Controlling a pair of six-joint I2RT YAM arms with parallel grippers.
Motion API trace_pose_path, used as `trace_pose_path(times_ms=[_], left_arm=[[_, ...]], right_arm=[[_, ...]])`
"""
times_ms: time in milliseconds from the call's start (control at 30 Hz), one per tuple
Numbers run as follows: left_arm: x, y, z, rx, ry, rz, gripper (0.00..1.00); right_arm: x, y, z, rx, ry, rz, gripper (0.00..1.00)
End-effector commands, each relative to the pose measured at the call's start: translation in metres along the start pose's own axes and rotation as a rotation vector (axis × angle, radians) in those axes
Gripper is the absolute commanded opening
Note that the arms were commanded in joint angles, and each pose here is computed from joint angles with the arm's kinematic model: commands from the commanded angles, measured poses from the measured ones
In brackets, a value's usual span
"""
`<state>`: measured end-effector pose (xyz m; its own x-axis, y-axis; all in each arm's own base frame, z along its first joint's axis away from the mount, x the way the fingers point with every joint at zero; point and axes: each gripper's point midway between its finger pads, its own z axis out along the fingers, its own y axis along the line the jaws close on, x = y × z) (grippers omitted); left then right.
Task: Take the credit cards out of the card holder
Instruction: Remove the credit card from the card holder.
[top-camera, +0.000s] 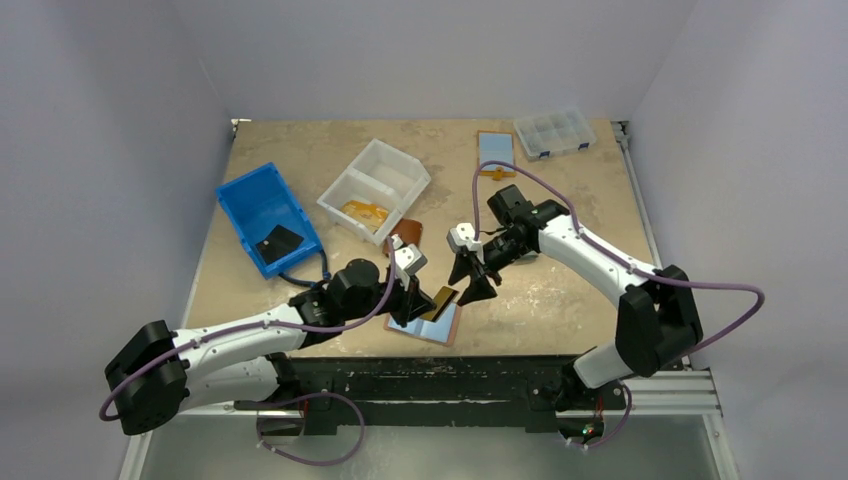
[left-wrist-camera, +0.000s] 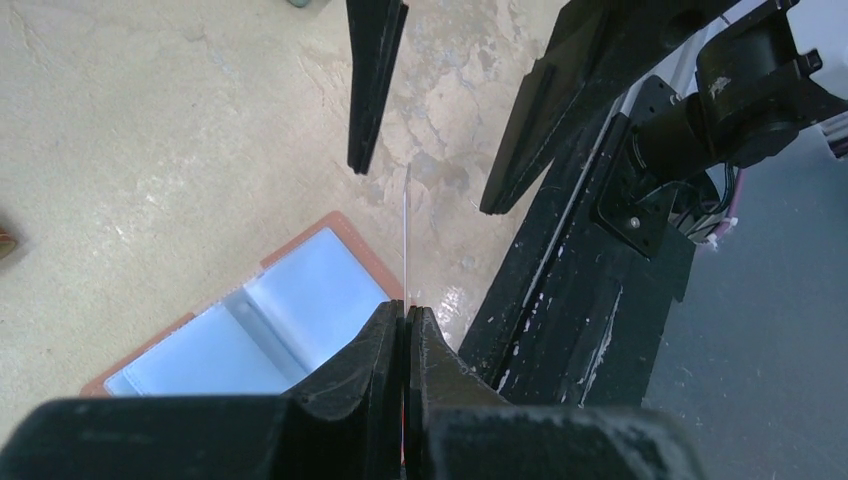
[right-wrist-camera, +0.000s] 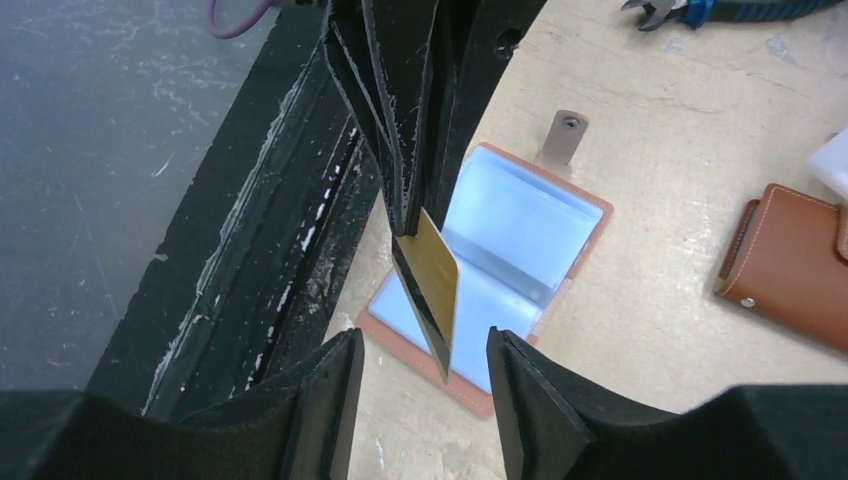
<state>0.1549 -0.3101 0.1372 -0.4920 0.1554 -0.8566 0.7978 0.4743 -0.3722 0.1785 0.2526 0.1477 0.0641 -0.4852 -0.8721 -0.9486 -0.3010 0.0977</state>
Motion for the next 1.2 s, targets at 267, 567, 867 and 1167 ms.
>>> trace_pose_path(times_ms=[267,567,867,1167], left_arm=[[-0.037,-0.009,0.0,0.011,-0.132,-0.005,0.0],[-0.04,0.032,-0.032,-0.256,-0.293,-0.378,0.82],[-0.046,0.02,-0.066,-0.09,-0.512,-0.961,0.97],[-0.069,0.019,-0.041,-0.15,-0.459,-1.288,0.88]], right_arm=[[-0.004,0.01,0.014,-0.075,-0.029,0.034,0.22],[-0.007,-0.004,-0.003,0.023,0.047,-0.04,0.0],[-0.016,-0.04,-0.036,0.351,0.099,-0.149,0.0],[-0.015,-0.047,-0.039,0.426,0.075,-0.155,0.0]])
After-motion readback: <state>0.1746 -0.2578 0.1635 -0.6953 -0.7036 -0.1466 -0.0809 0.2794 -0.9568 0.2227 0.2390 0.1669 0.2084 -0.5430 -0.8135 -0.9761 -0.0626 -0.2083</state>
